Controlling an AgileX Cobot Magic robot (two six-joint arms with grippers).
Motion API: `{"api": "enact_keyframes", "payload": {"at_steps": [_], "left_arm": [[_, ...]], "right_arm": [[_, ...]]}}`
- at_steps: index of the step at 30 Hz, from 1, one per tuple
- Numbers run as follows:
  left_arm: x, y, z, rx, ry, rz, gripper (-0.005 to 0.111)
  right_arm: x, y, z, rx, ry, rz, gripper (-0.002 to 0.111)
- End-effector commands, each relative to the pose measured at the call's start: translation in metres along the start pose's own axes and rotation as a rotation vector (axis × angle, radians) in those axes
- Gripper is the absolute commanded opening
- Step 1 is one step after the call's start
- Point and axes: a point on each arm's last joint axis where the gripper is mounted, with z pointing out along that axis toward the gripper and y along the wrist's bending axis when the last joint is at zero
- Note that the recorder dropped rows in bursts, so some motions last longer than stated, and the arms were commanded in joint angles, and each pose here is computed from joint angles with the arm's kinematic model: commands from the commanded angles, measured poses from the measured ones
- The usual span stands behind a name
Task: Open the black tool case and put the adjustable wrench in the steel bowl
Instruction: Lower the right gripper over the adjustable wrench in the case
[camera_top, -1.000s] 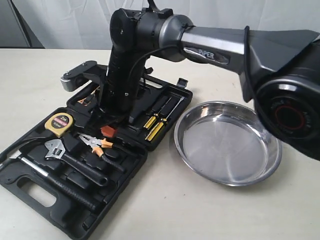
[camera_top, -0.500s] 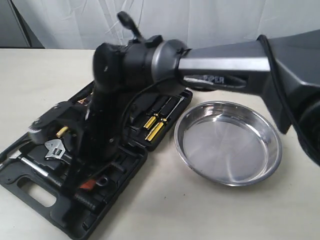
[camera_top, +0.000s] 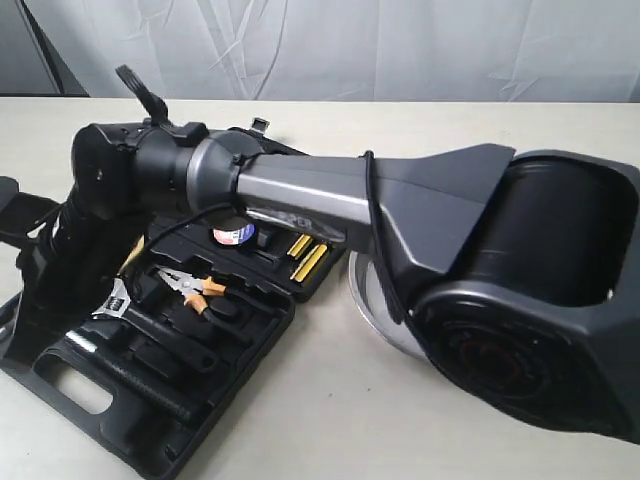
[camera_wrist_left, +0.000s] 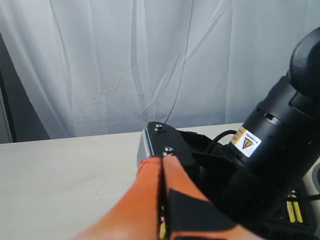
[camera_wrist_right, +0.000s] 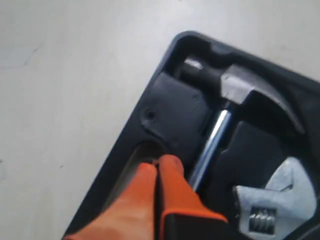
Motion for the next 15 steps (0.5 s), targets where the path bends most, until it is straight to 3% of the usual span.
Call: {"api": "enact_keyframes", "payload": {"at_steps": [1, 6, 9, 10, 15], "left_arm": [[0.0, 0.0, 0.0, 0.007, -0.005, -0.005, 0.0], [0.0, 0.0, 0.0, 0.007, -0.005, -0.005, 0.0], [0.0, 0.0, 0.0, 0.007, -0.005, -0.005, 0.0], [0.0, 0.0, 0.0, 0.007, -0.005, -0.005, 0.0], [0.0, 0.0, 0.0, 0.007, -0.005, -0.005, 0.0]], "right_arm": [[-0.001, -0.033, -0.003, 0.041, -0.074, 0.074, -0.001], [0.016, -0.064, -0.016, 0.062, -0.037, 0.157, -0.001], [0.04, -0.096, -0.036, 0.115, 0.044, 0.319, -0.001], [0.05, -0.101, -0.041, 0.081, 0.095, 0.375, -0.001], [0.059, -0.079, -0.036, -0.051, 0.269, 0.336, -0.001]]}}
